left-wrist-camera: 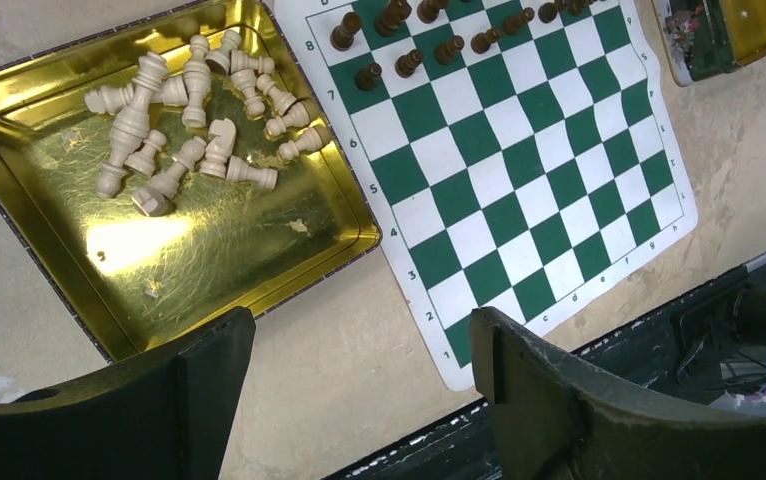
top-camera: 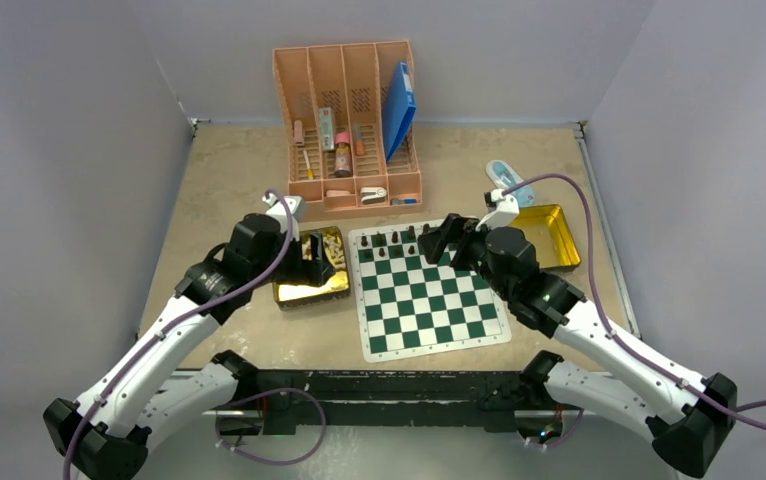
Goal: Set up the chess pieces on the board
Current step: Pick up the chess piece from the storage box.
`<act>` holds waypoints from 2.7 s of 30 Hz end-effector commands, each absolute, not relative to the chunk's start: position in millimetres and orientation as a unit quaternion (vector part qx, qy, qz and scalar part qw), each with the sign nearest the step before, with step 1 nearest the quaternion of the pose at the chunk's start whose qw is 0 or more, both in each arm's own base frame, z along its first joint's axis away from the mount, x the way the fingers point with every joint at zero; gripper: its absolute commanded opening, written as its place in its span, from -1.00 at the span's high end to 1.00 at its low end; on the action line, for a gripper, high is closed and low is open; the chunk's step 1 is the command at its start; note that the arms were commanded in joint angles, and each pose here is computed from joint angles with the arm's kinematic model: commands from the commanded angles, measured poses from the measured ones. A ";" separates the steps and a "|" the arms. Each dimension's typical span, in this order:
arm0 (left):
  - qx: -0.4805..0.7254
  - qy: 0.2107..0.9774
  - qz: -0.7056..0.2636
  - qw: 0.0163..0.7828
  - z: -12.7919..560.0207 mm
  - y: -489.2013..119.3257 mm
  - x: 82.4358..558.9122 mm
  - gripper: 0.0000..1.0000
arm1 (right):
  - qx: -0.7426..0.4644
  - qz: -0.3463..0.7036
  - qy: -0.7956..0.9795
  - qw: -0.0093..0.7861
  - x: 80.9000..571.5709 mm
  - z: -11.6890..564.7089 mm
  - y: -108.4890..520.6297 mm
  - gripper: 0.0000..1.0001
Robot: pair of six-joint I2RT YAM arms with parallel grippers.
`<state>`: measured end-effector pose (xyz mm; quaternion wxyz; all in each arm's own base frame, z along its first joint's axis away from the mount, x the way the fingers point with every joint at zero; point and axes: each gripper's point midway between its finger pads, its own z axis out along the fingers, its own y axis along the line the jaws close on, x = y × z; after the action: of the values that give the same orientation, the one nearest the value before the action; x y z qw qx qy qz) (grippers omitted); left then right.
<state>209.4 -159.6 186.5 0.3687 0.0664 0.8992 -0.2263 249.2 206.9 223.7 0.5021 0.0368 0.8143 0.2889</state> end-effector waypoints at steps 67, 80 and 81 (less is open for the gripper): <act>-0.183 0.963 -0.036 0.196 56.2 -89.5 296.9 0.44 | -0.036 0.351 0.754 0.554 216.7 274.7 200.4 -0.97; -0.179 0.965 -0.040 0.187 50.3 -92.0 295.8 0.72 | -0.035 0.348 0.757 0.552 217.2 271.4 200.4 -0.97; -0.178 0.965 -0.040 0.188 50.9 -91.9 295.8 0.77 | -0.035 0.348 0.757 0.551 217.3 270.8 200.5 -0.97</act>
<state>288.6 -90.4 47.5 0.1742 -0.1749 0.9686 -0.0297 218.7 199.0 256.3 0.5379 -0.0277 0.7720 0.3376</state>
